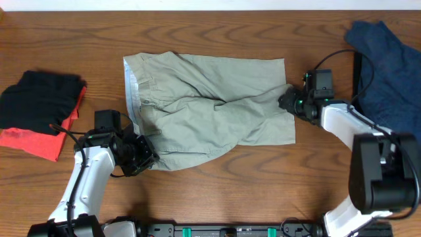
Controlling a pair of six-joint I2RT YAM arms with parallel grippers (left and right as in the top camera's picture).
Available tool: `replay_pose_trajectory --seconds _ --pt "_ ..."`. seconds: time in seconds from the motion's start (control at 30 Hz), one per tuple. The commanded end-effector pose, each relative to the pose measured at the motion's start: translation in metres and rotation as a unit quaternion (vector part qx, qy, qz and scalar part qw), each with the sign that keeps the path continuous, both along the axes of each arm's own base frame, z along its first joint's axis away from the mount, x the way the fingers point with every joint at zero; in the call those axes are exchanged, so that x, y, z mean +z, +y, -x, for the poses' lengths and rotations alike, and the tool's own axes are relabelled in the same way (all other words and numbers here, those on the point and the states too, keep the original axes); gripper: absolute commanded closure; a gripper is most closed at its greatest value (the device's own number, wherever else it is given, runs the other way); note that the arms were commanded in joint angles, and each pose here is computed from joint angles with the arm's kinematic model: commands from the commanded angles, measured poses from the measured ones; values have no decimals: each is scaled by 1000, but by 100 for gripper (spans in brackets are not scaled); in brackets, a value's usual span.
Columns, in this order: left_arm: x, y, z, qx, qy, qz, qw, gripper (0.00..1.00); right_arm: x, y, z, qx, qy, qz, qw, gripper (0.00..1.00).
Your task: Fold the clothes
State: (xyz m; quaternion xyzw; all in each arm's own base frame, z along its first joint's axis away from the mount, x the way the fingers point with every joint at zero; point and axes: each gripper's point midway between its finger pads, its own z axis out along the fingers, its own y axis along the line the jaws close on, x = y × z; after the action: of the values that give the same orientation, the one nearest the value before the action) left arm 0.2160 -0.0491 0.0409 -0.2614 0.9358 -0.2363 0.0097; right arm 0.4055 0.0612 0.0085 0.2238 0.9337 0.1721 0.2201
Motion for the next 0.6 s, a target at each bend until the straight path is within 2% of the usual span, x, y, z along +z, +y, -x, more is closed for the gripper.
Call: replay_pose_trajectory --seconds 0.0,0.2,0.27,0.33,0.43,0.47,0.57 --pt "5 5 -7 -3 -14 -13 1000 94 -4 7 -7 -22 -4 -20 1000 46" --pt "5 5 -7 -4 -15 -13 1000 94 9 8 -26 -27 -49 -28 998 47" --pt "5 5 -8 -4 -16 -14 1000 94 11 6 -29 -29 -55 -28 998 51" --pt "5 5 -8 -4 -17 -14 1000 94 11 1 -30 -35 -55 -28 997 62" --pt "6 6 -9 -4 -20 -14 1000 94 11 -7 -30 -42 -54 -33 997 95" --pt "6 6 -10 -4 -22 -14 1000 94 12 -8 -30 -42 -54 -38 997 99" --pt "6 6 -13 -4 -28 -15 999 94 19 -9 -30 -33 -57 -65 996 99"
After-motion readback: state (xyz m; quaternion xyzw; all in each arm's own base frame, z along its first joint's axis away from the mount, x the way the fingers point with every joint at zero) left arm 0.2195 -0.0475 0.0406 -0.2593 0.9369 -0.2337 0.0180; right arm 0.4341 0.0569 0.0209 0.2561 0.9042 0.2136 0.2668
